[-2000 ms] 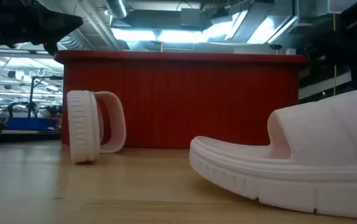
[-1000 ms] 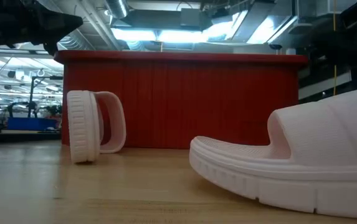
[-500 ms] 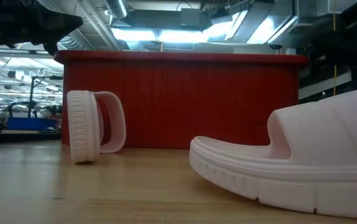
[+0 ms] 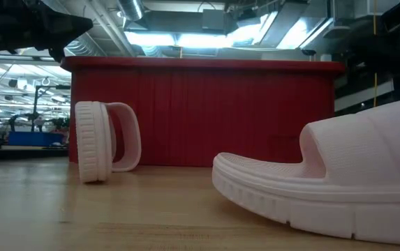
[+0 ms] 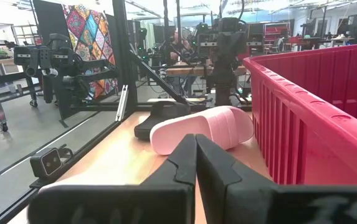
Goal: Pick and place slides into bin
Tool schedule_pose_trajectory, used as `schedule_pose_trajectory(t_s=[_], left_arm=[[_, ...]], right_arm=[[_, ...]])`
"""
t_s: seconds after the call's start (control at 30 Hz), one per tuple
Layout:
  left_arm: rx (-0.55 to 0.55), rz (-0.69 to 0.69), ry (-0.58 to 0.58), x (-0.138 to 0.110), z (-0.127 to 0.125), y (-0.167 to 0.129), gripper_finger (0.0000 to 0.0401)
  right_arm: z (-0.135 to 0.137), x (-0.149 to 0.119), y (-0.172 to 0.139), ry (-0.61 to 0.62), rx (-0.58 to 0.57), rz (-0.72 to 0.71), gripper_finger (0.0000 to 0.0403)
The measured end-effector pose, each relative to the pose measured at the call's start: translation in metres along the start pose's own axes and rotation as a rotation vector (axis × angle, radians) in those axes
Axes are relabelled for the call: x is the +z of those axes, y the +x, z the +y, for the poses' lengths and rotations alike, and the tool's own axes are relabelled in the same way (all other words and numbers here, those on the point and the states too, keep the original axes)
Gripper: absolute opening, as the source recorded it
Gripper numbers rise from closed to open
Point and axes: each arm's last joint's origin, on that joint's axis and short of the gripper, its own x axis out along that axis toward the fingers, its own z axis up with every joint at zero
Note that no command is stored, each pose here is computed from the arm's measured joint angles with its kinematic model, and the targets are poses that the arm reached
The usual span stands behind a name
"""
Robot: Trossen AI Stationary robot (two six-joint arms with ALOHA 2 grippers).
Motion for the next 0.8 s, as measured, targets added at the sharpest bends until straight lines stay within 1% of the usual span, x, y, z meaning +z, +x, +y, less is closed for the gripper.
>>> schedule_pose_trajectory(t_s=[0.63, 0.7, 0.8], left_arm=[[0.0, 0.0, 0.0, 0.0, 0.0, 0.0, 0.0012], [0.0, 0.0, -0.013, 0.0, 0.0, 0.0, 0.001], [-0.001, -0.002, -0.063, 0.0002, 0.0, 0.0, 0.0011]], right_arm=[[0.0, -0.0001, 0.0, 0.0, 0.0, 0.001, 0.0013], [0.0, -0.0001, 0.0, 0.0, -0.001, 0.0, 0.0013], [0.0, 0.0, 0.0, 0.0, 0.0, 0.0, 0.0013]])
